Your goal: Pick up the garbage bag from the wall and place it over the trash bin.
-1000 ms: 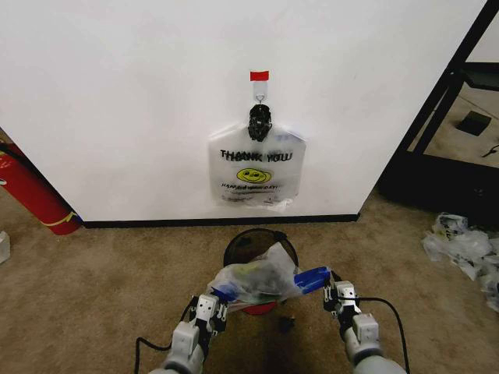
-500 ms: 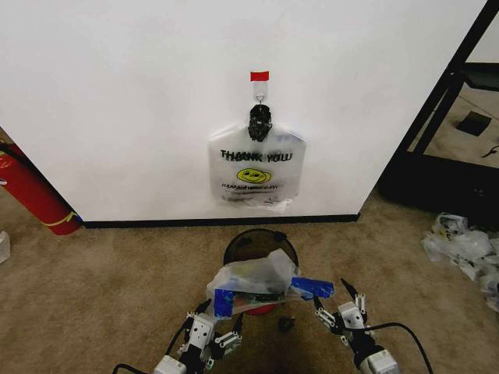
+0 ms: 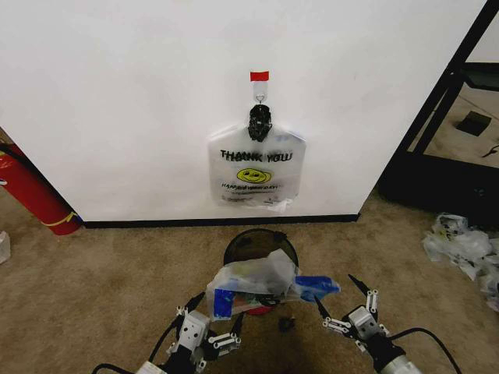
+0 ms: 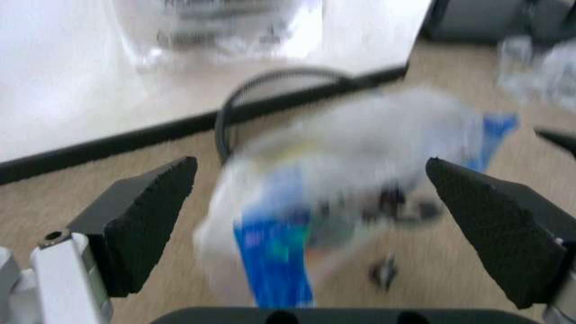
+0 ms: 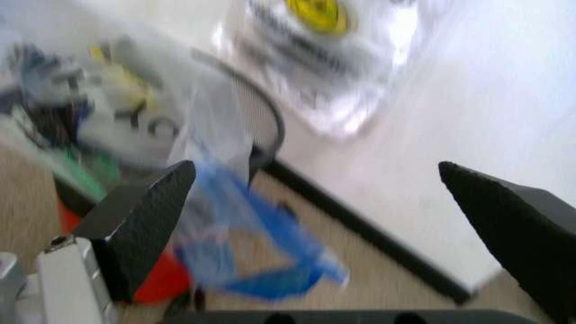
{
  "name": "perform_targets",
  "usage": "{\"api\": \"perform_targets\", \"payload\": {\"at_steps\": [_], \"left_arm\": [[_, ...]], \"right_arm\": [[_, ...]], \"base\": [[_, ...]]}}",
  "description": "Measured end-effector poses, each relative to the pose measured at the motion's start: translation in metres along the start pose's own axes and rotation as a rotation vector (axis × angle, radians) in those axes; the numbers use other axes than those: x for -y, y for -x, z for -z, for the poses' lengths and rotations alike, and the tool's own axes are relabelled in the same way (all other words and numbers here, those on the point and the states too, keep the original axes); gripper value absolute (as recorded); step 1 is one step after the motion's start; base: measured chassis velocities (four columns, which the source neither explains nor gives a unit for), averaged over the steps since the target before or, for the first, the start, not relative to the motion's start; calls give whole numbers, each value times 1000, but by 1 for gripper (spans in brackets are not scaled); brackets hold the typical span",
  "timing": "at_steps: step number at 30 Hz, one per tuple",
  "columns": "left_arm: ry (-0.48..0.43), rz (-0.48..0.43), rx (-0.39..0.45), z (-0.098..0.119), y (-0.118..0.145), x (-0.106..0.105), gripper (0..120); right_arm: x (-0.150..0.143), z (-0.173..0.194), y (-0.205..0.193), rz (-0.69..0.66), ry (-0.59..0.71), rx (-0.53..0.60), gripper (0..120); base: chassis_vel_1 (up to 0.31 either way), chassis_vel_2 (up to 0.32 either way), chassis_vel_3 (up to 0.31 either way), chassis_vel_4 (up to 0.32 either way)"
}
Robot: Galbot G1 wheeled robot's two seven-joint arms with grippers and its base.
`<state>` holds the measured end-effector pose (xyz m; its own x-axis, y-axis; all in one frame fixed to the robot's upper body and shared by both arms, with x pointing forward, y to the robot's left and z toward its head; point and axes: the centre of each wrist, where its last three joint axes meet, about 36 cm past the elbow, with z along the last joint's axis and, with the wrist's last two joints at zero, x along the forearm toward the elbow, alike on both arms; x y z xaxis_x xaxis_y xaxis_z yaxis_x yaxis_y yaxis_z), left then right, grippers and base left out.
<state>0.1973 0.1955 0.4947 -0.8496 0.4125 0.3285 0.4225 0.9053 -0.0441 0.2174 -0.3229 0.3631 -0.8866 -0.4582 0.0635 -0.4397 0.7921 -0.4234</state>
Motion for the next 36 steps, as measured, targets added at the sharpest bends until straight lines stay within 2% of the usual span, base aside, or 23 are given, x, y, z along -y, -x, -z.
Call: {"api": "perform_targets", "payload": {"at_steps": [4,7,8,9,10,12,14,15,19,23,28,30,36], "left_arm": [[-97,-47,29,39,39,-21,100],[-114,-48,16,72,79,-46,100],[-114,-48,16,72,79,-46,100],[-102,-36,1,81,93,-54,100],[-89,-12,-44,94,125,-69,100],[-89,-11,-114,100,160,-81,100],[-76,-37,-197,99,197,-89,100],[-76,-37,-197,99,197,-89,100],[-22,-81,-315,83,251,-95,100],[14,-83,-357,69,278,-105,99],[9,-79,-399,54,292,-111,83],[5,-79,-405,52,293,-111,79],[-30,-91,-422,47,290,-112,54]], "right_arm": [[11,-5,3,-26,72,102,100],[21,-8,11,-12,128,170,100],[21,-8,11,-12,128,170,100],[24,-7,14,-14,153,192,100],[25,-8,13,-38,206,230,100],[23,-9,7,-75,254,260,100],[20,-11,-1,-109,284,280,100],[20,-11,-1,-109,284,280,100],[21,-7,-13,-137,295,291,100],[27,0,-16,-163,308,305,100],[30,11,-14,-192,335,305,100],[29,12,-13,-197,341,302,100],[23,15,-5,-195,354,291,100]], "base": [[0,0,0,0],[0,0,0,0],[0,0,0,0],[0,0,0,0],[0,0,0,0],[0,0,0,0],[0,0,0,0],[0,0,0,0],[0,0,0,0],[0,0,0,0],[0,0,0,0],[0,0,0,0],[0,0,0,0]]}}
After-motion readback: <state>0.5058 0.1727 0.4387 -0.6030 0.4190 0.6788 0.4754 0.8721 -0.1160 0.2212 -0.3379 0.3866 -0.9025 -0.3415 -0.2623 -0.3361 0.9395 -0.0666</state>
